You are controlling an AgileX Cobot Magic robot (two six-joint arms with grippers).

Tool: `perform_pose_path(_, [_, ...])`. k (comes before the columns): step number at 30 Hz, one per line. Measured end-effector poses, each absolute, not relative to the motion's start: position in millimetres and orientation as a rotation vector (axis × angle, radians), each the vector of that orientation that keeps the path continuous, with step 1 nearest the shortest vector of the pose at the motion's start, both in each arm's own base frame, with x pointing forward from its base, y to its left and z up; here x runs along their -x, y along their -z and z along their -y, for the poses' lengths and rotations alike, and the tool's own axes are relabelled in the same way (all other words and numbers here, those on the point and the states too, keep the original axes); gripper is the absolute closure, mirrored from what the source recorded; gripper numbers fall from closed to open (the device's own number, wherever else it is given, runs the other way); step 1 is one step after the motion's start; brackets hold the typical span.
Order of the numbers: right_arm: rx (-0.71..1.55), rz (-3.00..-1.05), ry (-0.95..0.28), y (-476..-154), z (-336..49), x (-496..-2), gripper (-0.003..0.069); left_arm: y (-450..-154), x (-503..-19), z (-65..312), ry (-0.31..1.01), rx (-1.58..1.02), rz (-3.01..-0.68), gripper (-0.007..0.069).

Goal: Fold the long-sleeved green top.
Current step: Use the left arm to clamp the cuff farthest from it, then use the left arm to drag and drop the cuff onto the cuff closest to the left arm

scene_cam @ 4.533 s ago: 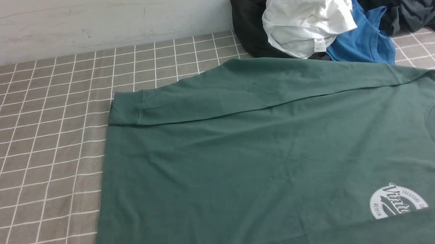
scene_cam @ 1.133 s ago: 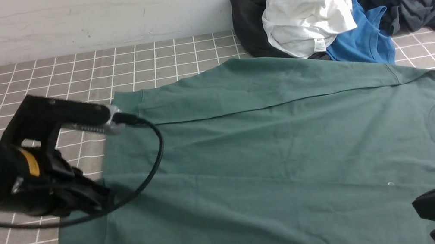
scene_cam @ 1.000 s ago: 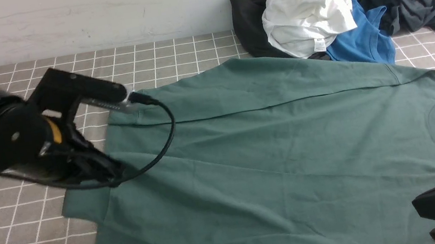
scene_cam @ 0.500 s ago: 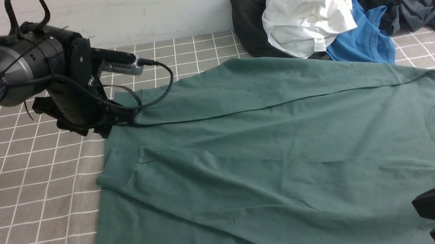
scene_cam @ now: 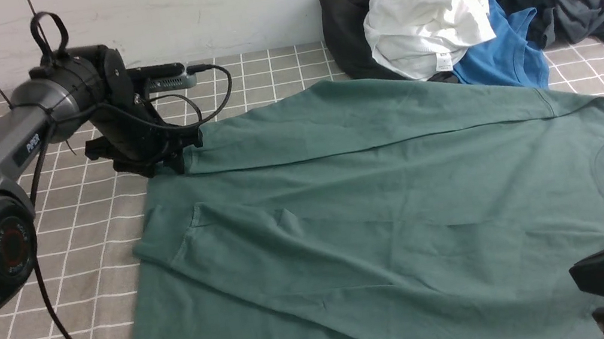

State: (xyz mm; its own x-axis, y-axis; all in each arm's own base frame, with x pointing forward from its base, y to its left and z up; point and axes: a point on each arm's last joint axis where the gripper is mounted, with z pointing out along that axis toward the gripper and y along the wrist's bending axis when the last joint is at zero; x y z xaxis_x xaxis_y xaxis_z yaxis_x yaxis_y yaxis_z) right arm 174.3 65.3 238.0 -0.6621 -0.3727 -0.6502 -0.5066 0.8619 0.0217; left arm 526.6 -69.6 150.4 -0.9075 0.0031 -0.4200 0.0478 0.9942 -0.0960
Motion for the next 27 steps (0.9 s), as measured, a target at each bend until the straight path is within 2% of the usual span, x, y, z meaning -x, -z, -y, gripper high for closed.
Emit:
perform_pose_path(6, [0.640,-2.370,-0.257,-237,-65,-175,0.0669,-149,-530,70,0.140,-0.039,-2.693,0.0452])
perform_pose_path(7, [0.640,-2.372,-0.257,-237,-65,-175,0.0669,-151,-530,70,0.140,-0.041,-2.695,0.0512])
perform_pose_path(10, [0.640,-2.371,-0.256,-237,-65,-175,0.0669,-153,-529,70,0.140,-0.046,-2.713,0.0593])
perform_pose_path(13, [0.640,-2.371,-0.256,-237,-65,-175,0.0669,-164,-525,70,0.139,-0.052,-2.739,0.0602])
perform_pose_path(21, [0.643,-2.370,-0.253,-237,-65,-175,0.0669,-232,-490,86,0.102,-0.245,-2.813,0.0601])
perform_pose_path(24, [0.654,-2.379,-0.252,-236,-65,-174,0.0669,-238,-467,97,0.100,-0.303,-2.857,0.0601])
perform_pose_path(27, [0.663,-2.377,-0.249,-238,-64,-172,0.0669,-228,-437,105,0.089,-0.359,-2.946,0.0601])
